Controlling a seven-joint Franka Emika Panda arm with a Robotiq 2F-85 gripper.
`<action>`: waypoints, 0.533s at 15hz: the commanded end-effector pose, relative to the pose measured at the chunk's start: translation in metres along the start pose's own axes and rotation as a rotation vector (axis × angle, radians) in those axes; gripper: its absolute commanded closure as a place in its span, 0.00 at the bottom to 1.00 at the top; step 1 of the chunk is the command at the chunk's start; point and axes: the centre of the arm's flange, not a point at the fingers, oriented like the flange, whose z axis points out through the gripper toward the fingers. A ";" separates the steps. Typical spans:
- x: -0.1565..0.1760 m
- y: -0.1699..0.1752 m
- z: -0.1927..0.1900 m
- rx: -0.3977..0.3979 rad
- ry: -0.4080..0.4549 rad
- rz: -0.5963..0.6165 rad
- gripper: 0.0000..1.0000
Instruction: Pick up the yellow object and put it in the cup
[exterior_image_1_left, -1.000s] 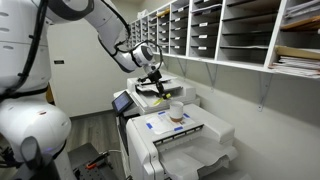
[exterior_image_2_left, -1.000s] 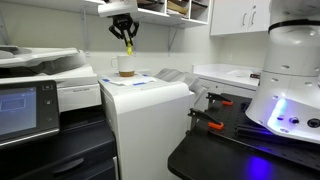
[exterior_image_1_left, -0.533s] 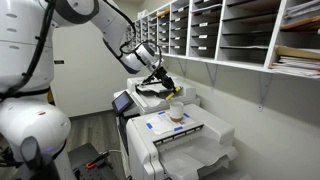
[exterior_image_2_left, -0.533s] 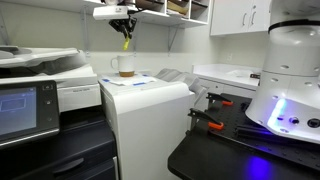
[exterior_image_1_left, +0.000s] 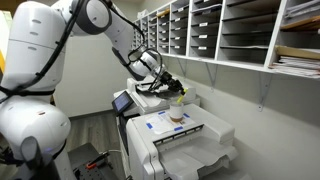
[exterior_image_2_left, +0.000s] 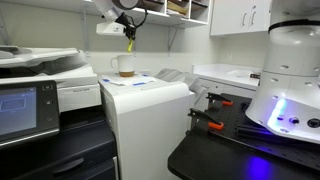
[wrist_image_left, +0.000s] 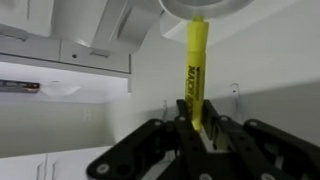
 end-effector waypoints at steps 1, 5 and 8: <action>-0.017 -0.015 0.005 -0.017 0.023 -0.010 0.95; -0.042 -0.017 0.009 -0.008 0.019 -0.048 0.94; -0.040 -0.009 -0.005 -0.004 -0.105 -0.089 0.47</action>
